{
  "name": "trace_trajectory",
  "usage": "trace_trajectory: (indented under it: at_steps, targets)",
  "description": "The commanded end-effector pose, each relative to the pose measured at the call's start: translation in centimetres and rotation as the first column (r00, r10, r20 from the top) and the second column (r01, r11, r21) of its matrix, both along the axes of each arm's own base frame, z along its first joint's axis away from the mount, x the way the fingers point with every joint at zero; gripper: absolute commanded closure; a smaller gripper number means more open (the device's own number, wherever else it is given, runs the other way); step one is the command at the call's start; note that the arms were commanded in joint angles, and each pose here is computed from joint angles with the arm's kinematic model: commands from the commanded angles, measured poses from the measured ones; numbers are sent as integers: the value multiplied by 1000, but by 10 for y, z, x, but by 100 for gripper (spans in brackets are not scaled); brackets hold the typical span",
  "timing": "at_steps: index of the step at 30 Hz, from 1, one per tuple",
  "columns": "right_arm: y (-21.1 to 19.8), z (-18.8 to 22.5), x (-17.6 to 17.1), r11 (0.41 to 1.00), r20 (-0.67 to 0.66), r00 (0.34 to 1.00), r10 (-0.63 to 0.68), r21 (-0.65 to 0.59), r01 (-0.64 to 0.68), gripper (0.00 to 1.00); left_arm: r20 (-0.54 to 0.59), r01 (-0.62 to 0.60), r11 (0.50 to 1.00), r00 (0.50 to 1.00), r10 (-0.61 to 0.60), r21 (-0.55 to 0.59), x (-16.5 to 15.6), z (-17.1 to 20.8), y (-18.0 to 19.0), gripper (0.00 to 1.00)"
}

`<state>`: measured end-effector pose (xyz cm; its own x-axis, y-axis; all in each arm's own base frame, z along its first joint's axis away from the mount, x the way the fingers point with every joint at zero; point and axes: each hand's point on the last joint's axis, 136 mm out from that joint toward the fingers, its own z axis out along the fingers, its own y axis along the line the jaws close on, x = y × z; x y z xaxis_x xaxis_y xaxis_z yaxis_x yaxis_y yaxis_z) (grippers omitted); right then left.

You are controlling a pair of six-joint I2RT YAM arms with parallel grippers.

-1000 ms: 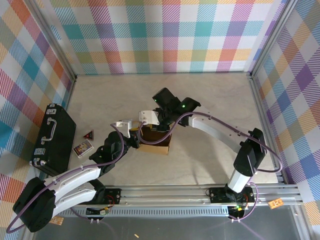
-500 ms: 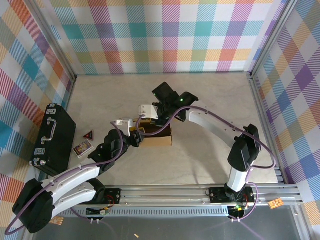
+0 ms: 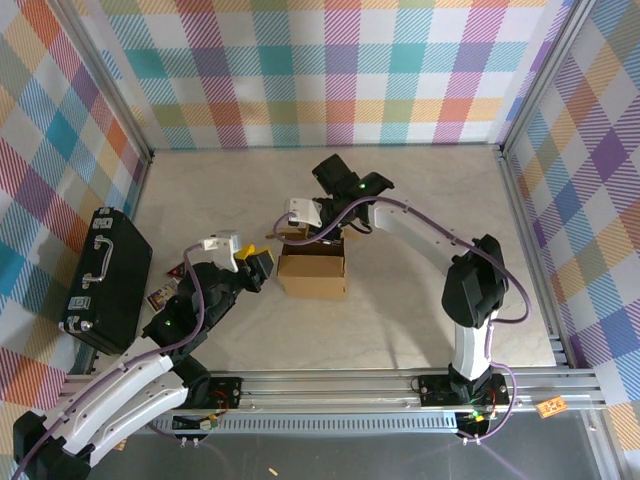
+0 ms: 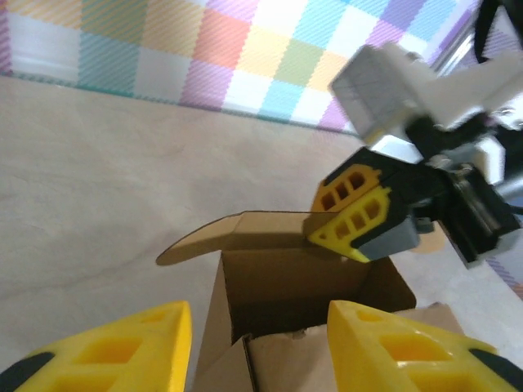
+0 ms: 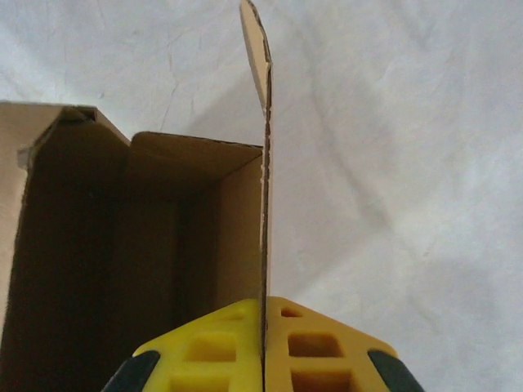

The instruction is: Fold the paper box

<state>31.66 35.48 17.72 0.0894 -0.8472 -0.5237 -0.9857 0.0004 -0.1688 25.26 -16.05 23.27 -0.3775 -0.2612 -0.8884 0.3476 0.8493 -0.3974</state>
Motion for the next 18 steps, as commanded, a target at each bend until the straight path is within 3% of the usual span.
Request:
trace_trajectory:
  at_steps: [1,8,15,18]
  targets:
    - [-5,-16,-15,999,-126,992,1,-31,-5,100,-97,134,991,986,-133,0,-14,-27,-22,57]
    - [-7,-17,-12,1000,-151,988,-22,-21,19,100,-200,233,972,952,-233,-19,-28,-56,-37,63]
    - [-7,-14,-10,1000,-149,988,-31,1,31,100,-81,104,993,991,-108,-50,-30,-24,-5,63]
    - [-8,-15,-9,999,-146,989,-32,-4,32,100,1,250,962,968,-252,-106,-53,2,-18,64]
